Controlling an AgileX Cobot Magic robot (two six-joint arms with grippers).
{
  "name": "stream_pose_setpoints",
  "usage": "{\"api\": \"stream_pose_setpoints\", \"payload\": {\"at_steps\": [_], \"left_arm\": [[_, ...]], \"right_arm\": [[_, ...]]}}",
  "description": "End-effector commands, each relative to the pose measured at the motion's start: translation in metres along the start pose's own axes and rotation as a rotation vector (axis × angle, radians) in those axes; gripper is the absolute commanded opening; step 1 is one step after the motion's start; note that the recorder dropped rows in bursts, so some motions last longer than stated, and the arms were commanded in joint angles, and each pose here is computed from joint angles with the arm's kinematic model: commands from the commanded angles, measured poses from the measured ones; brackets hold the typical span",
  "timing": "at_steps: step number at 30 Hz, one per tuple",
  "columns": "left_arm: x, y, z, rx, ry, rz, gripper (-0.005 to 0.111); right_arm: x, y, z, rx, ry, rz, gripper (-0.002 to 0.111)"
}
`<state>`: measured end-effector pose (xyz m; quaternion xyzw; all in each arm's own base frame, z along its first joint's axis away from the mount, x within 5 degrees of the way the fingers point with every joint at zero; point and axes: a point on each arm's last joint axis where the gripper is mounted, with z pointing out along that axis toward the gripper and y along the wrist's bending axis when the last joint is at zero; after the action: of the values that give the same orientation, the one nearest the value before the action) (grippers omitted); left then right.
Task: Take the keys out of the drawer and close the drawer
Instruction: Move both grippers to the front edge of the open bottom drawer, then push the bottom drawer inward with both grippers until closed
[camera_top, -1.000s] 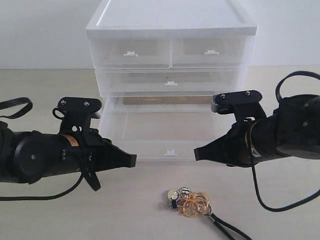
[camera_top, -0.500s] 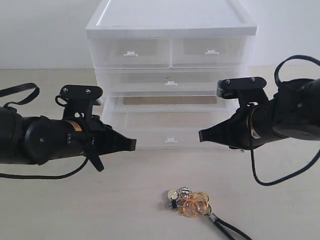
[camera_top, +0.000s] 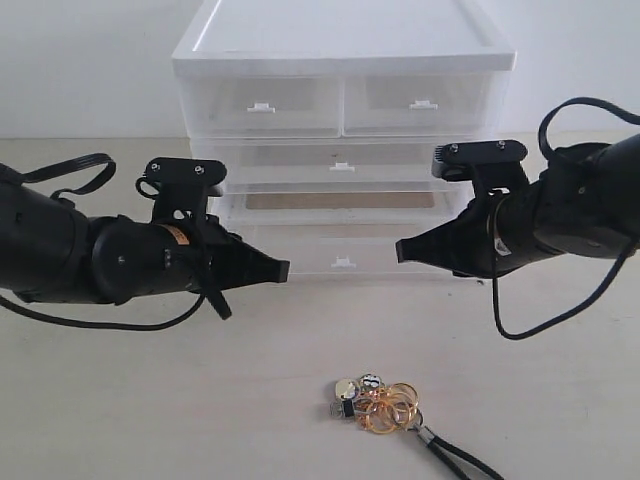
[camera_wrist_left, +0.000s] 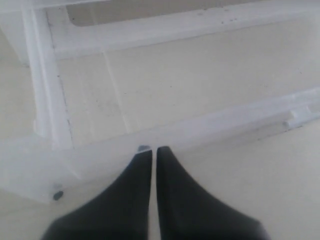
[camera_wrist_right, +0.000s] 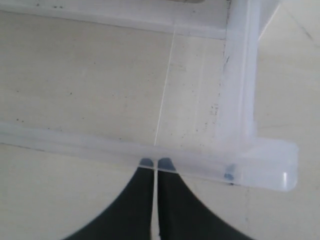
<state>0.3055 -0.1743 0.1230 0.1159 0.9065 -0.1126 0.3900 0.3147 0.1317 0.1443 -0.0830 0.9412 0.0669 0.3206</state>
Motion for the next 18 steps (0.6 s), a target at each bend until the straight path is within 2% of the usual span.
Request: {"api": "stream_pose_setpoints", "payload": {"at_steps": [1,9,12,18], "left_arm": [[-0.01,0.006,0.006,-0.011,-0.028,-0.007,0.004],[-0.024,0.023,0.016,-0.036,-0.087,0.037,0.004],[-0.024,0.023,0.021,-0.034,-0.121,0.079,0.004],[-0.027,0.024,0.025,-0.046,-0.197,0.084,0.004]], "right_arm": [[-0.01,0.0,0.005,-0.001,-0.02,-0.022,0.0],[-0.019,0.002,0.017,0.003,-0.027,-0.055,0.0],[-0.022,0.004,0.02,-0.01,-0.039,-0.104,0.0],[-0.025,0.005,0.023,-0.018,-0.052,-0.142,0.0]]}}
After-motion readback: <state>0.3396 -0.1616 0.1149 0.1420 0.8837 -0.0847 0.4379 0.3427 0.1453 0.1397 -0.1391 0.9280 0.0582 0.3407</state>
